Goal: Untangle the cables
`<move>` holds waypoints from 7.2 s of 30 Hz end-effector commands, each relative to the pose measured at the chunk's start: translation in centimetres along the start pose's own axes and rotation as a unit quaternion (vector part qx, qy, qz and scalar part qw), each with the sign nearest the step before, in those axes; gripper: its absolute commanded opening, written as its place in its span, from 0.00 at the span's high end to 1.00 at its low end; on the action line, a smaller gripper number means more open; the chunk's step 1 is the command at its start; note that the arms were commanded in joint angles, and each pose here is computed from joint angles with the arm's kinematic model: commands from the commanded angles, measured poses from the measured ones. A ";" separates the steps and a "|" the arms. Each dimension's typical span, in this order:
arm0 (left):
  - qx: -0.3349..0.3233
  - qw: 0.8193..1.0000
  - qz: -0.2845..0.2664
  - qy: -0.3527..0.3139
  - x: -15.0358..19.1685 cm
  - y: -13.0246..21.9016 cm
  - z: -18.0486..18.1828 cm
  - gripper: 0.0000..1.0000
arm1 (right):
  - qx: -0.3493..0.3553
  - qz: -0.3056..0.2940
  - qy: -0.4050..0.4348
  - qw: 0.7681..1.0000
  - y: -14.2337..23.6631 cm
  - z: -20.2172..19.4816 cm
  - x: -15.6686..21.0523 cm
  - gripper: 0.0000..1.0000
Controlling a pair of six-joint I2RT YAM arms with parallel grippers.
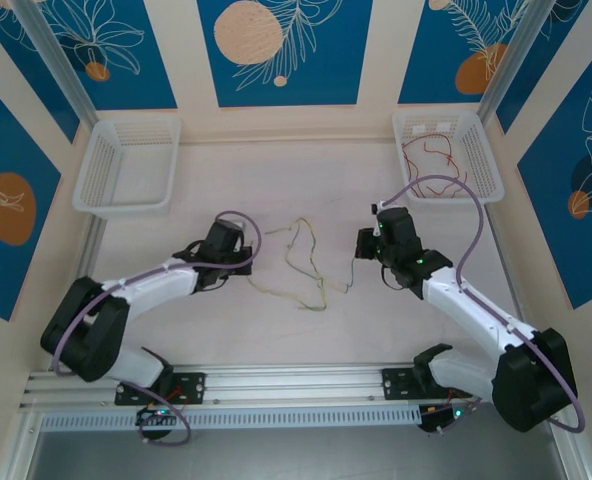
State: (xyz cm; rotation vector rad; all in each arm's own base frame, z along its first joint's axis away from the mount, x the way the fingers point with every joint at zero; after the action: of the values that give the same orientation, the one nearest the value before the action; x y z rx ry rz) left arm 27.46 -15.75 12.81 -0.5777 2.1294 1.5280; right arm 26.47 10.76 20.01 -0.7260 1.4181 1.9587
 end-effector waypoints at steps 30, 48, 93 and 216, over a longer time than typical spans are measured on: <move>-0.197 0.902 -0.130 0.362 -0.8 12.9 19.3 1.00 | 0.271 0.010 -0.345 0.899 5.3 -16.7 3.0 1.00; -0.089 0.974 -0.081 0.191 -4.0 10.6 11.7 1.00 | 0.000 0.022 -0.194 0.981 1.8 -5.8 -0.5 1.00; -0.042 0.983 -0.011 0.179 -2.3 6.3 10.9 1.00 | -0.193 -0.027 0.086 0.977 1.5 6.2 0.0 0.22; 0.376 0.843 -0.124 -0.363 -2.7 15.5 -13.3 1.00 | -0.289 -0.184 0.209 0.916 6.9 11.1 -0.8 0.18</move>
State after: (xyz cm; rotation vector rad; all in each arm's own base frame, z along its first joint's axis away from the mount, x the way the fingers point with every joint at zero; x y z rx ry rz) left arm 20.28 -23.30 28.21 -0.0073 1.7493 0.6917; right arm 21.38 19.66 27.40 -1.5762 0.7556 2.0257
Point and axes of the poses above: each hand's point on the last joint's axis, 136 mm out from that joint toward the fingers, its own y axis back along the fingers, its own z axis along the line the jaws close on, x = y × z, the point moved 7 cm from there along y, back along the fingers
